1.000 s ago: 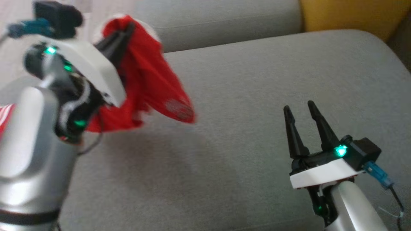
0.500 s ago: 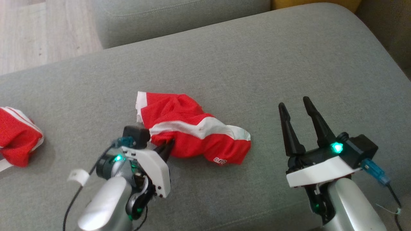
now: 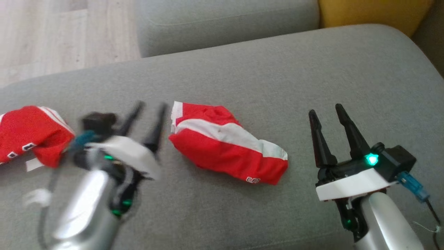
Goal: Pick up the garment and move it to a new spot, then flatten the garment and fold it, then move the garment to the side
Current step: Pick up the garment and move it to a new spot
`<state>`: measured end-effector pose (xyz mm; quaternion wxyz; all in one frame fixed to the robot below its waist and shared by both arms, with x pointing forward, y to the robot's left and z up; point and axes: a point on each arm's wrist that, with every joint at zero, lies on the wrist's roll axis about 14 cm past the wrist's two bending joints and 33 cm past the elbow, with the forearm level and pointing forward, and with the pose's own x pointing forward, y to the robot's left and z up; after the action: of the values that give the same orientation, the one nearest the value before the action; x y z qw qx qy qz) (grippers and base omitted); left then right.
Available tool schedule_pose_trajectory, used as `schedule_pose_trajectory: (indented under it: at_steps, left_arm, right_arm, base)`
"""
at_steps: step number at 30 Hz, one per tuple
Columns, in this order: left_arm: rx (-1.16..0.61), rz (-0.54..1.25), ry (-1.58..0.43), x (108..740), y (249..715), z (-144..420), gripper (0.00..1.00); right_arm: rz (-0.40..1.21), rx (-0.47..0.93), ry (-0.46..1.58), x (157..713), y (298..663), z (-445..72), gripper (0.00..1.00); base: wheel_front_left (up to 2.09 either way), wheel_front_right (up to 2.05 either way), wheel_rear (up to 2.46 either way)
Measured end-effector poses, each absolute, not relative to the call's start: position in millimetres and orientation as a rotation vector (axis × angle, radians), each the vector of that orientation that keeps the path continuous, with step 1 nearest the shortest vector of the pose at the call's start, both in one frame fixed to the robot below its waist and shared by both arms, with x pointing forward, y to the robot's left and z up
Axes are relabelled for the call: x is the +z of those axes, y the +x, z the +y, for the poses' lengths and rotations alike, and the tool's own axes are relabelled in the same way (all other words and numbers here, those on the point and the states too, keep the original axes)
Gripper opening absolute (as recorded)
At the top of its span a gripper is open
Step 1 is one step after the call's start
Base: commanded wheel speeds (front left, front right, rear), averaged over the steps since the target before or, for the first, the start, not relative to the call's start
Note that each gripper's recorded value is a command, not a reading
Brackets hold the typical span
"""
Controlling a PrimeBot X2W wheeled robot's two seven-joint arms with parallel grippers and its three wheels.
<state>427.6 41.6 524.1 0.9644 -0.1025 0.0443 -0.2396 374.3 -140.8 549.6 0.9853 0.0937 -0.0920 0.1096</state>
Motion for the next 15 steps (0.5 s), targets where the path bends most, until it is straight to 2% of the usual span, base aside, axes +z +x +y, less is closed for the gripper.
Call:
schedule_pose_trajectory:
  at_steps: [6,15]
  left_arm:
    - [-0.301,-0.055,-0.219,547,417,106,1.0]
    - [-0.13,-0.005,-0.162,500,376,140,1.0]
  right_arm:
    - [-0.201,0.219,0.199,555,375,-142,1.0]
    - [-0.132,0.199,0.209,531,366,-150,1.0]
  base:
    - [0.0,0.0,0.0]
    - [0.0,0.0,0.0]
